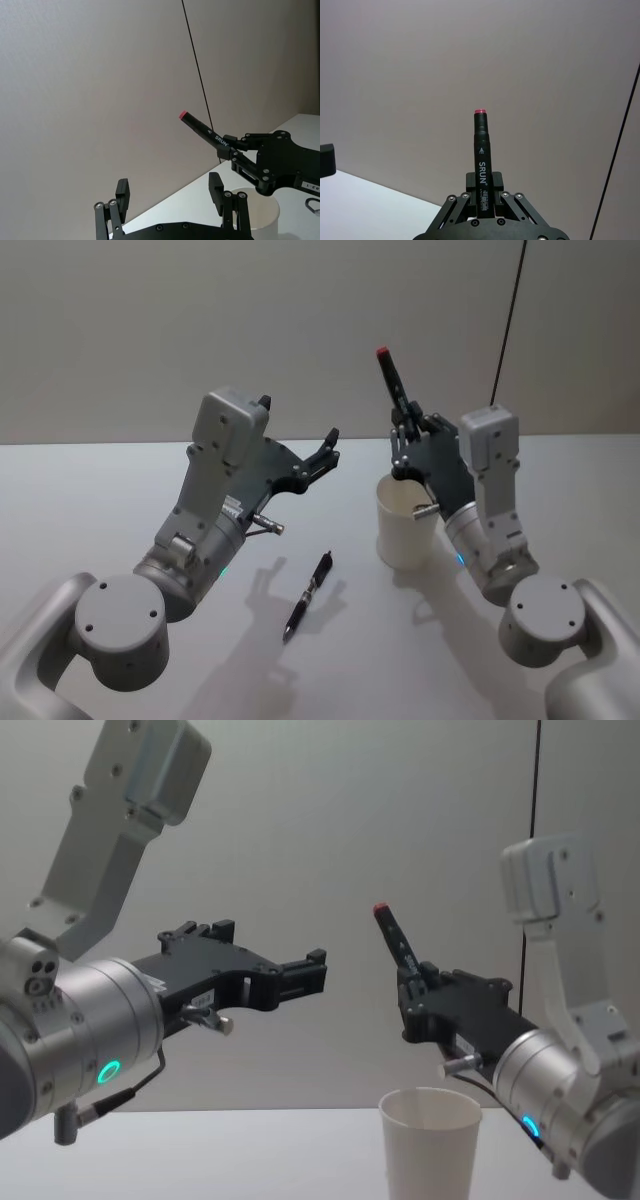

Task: Place the pen into the pen holder.

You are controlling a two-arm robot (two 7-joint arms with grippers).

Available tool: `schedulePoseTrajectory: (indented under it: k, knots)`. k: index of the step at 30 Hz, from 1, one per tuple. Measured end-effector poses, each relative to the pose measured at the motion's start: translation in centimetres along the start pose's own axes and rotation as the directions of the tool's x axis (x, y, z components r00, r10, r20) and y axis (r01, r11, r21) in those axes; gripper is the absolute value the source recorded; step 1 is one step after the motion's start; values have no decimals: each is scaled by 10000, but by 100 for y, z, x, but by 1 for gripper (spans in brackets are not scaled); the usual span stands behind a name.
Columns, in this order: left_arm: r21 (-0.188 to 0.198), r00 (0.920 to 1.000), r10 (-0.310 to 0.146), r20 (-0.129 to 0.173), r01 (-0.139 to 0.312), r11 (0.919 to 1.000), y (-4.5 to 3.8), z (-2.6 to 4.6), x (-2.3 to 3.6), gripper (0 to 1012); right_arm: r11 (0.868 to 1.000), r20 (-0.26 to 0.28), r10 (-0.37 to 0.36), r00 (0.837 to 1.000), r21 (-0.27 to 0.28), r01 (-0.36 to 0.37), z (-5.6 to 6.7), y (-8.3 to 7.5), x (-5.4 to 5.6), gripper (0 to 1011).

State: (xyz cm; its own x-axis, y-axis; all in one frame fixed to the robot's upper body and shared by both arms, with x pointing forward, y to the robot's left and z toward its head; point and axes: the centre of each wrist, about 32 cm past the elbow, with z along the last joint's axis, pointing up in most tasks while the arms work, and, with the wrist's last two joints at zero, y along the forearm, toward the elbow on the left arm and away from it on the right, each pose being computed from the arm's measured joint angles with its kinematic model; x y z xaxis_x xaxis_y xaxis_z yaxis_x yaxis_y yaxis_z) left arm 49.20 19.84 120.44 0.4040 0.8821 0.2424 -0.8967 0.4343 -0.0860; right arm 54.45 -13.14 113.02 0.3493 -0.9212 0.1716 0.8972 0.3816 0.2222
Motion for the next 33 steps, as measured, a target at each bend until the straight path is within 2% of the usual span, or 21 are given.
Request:
schedulePoseTrajectory:
  k: [8, 16, 33]
  knots:
    - [0, 10000, -1, 0, 1, 10000, 0, 0, 0, 1009, 9999, 109, 152, 9998, 70, -153, -110, 24, 24, 169]
    - [0, 10000, -1, 0, 1, 10000, 0, 0, 0, 1008, 9998, 137, 185, 9997, -85, -184, -230, 32, 52, 169]
    - [1, 10000, 0, 0, 0, 10000, 0, 0, 0, 1008, 9990, 100, 279, 9996, -346, -275, -370, 41, 89, 169]
